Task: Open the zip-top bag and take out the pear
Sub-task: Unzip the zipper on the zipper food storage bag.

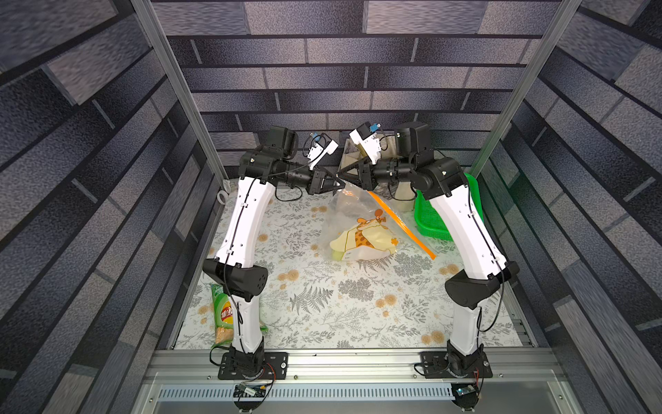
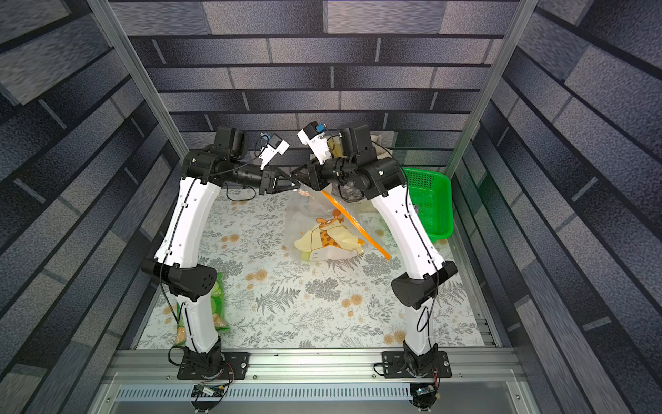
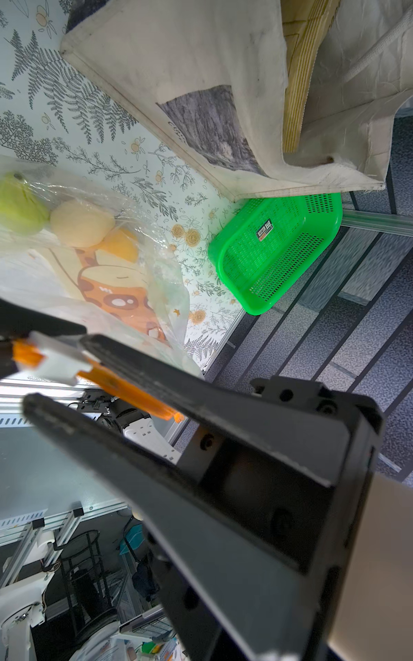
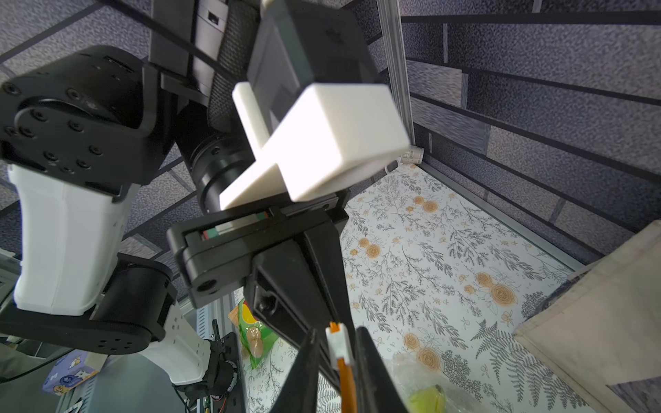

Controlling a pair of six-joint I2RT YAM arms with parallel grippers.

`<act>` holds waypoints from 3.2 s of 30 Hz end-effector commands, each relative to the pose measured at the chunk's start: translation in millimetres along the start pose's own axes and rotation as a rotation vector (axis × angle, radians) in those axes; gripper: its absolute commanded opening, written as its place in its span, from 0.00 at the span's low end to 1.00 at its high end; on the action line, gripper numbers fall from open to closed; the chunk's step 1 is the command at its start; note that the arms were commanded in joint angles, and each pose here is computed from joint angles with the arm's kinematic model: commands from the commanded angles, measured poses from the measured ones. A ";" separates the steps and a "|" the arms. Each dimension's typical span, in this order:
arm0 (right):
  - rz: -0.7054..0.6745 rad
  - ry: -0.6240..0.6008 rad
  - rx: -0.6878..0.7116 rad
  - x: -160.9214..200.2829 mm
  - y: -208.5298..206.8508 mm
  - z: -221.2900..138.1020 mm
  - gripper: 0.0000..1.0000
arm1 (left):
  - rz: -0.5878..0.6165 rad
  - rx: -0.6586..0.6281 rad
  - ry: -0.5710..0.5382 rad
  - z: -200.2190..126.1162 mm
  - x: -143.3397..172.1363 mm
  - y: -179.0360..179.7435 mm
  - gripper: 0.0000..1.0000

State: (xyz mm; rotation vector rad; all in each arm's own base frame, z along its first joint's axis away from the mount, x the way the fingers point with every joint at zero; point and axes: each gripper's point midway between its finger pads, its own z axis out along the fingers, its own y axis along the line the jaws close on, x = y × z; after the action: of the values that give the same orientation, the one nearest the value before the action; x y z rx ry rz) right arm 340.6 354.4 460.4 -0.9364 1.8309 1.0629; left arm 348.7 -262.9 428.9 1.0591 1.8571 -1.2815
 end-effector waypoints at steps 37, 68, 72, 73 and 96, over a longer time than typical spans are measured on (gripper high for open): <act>-0.006 0.024 0.015 17.3 -8.6 -11.0 0.00 | -0.075 0.004 -0.065 -19.2 -10.4 16.4 0.00; 0.070 0.036 0.206 74.8 -36.4 -79.5 0.00 | -0.225 -0.460 -0.144 -123.3 14.6 120.0 0.00; 0.077 0.032 0.241 79.0 -40.5 -90.0 0.00 | -0.260 -0.581 -0.163 -149.3 18.2 139.1 0.00; 0.082 0.032 0.245 80.5 -41.7 -91.8 0.00 | -0.262 -0.598 -0.169 -153.7 17.9 141.1 0.00; 0.203 -0.095 0.090 70.3 -44.6 -91.1 0.71 | -0.110 -0.388 -0.155 -108.0 -2.5 96.1 0.00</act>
State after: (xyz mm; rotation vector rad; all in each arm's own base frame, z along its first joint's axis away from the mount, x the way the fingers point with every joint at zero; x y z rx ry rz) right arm 335.3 235.4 400.3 -0.6218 1.9694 1.0229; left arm 450.7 -111.1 401.6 0.4948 2.0593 -0.9278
